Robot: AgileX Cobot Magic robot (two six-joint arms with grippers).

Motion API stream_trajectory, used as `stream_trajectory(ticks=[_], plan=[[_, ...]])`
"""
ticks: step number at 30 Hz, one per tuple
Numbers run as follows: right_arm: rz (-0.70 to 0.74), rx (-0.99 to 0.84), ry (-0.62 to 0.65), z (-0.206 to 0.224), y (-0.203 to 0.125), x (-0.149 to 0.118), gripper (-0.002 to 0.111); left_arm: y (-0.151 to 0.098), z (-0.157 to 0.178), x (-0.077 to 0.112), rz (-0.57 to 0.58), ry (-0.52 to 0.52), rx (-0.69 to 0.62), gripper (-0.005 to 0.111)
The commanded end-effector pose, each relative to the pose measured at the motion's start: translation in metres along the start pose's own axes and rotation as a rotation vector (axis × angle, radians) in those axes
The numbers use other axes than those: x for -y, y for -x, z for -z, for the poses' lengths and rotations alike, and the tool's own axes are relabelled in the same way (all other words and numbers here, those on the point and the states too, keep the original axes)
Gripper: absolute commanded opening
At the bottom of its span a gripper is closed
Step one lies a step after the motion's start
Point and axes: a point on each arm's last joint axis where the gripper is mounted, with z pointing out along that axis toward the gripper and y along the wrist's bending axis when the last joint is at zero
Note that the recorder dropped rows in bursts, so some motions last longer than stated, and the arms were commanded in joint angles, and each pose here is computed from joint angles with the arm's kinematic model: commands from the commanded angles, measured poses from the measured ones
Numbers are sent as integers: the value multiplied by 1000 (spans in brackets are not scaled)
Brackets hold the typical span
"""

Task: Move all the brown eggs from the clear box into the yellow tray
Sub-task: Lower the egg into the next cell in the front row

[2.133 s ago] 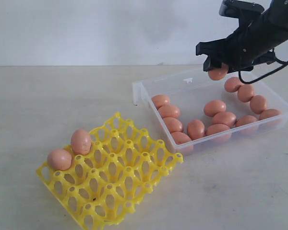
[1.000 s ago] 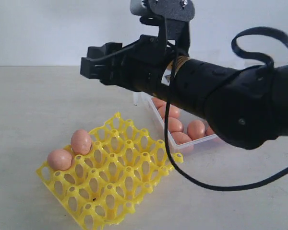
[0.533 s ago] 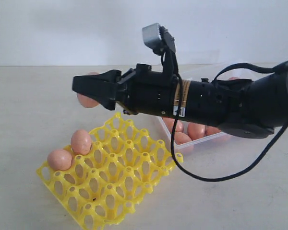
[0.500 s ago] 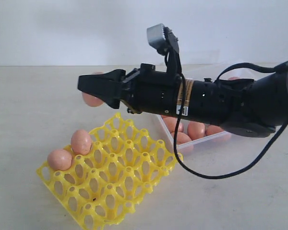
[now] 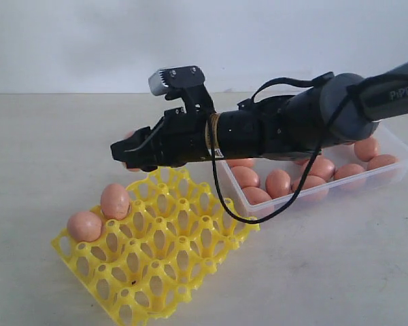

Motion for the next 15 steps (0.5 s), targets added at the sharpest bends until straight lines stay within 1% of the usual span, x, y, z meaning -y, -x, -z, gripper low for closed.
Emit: stream_trajectory(ticks=[1,3,5,11,15], plan=[[36,-72,-71,-8,-15,11,0,-1,0,1,3,-8,2,4],[59,-84,-46,-13,-24,13,0,-1,0,1,3,-8,2,4],[74,-99,-58,-16,-29,17,0,-1,0,1,3,-8,2,4],[73,-70,-45,-27,-25,22,0,-1,0,1,3,-8,2,4],[59,-83,-55,-33,-32,27,0,-1,0,1,3,-8,2,4]])
